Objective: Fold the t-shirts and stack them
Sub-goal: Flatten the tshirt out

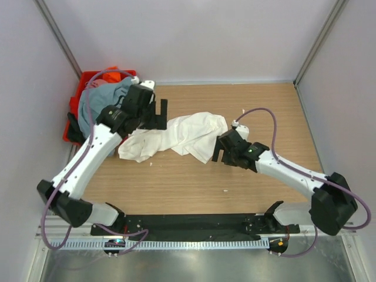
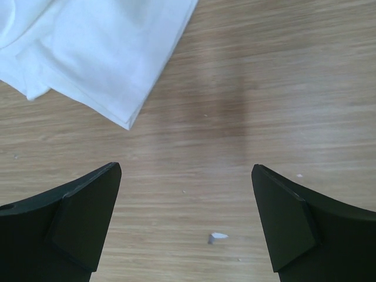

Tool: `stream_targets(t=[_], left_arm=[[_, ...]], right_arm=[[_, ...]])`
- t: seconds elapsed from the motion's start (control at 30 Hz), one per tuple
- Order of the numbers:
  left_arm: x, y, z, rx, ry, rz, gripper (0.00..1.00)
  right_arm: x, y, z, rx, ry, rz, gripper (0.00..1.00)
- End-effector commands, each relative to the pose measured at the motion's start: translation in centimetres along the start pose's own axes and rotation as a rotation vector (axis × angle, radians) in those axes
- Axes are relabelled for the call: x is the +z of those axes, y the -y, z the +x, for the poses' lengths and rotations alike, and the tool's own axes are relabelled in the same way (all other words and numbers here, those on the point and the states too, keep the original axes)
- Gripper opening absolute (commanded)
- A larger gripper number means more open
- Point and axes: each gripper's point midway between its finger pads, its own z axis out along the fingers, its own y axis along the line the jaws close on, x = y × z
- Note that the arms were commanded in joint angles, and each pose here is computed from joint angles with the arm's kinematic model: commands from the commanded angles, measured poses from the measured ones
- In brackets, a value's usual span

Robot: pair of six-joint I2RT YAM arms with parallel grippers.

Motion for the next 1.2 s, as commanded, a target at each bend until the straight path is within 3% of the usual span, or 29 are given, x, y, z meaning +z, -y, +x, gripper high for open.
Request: stream_targets(t=[0.0,0.13,0.57,0.67,0.7,0.77,0.8,0.87,0.97,1.0,1.03,1.1,1.17], left_arm=[[0.7,-3.2,2.6,-0.005,-0.004,-0.076,1.0],[0.5,-5.9,5.3,-0.035,-0.013,-0.11,1.0],[0.7,-8.3,6.4,-0.082,0.021,-0.167,1.0],[0.6,-8.7,6.4,-0.092,0.033,-0.179,1.0],[0.5,-8.7,6.4,-0.093,0.038,-0.183,1.0],[0.4,-9.0,6.4,-0.095,0.042,-0.196,0.96],[0.4,-9.0,6.4,-0.099,0.043,-0.196,0.91],[0.5,-9.0,6.5,-0.099,0.044,-0.198,0.72],[0.5,-8.7,6.5,-0.111,0.047,-0.183,0.68],[0.4,-8.2,6.3,-0.112,0.054,-0.169,0.65],[0.2,-7.7,6.4,-0.123,0.052,-0.161,0.65],[-0.3,-6.4,6.1,-0.119,0.057,-0.14,0.64],[-0.2,-5.1,6.2,-0.147,0.053,-0.106,0.64]], right_arm=[[1.3,-5.6,-1.2,0.052,-0.021,-0.17,1.0],[3.7,-7.6,-0.5,0.036,-0.069,-0.192,0.96],[9.8,-9.7,2.5,-0.052,-0.163,-0.123,0.8],[10.3,-10.1,2.5,-0.069,-0.17,-0.124,0.59],[10.4,-10.2,2.5,-0.077,-0.173,-0.13,0.38],[10.1,-10.4,2.2,-0.087,-0.169,-0.136,0.21],[9.4,-10.0,1.5,-0.096,-0.15,-0.119,0.03],[6.9,-8.3,-2.4,-0.127,-0.045,-0.043,0.01],[2.5,-2.5,-8.0,-0.086,0.09,0.139,0.01],[-1.3,0.0,-12.0,-0.048,0.253,0.229,0.01],[-4.0,1.2,-14.1,-0.021,0.328,0.255,0.01],[-9.1,5.1,-17.3,0.066,0.441,0.303,0.01],[-11.1,7.2,-17.9,0.087,0.467,0.329,0.01]])
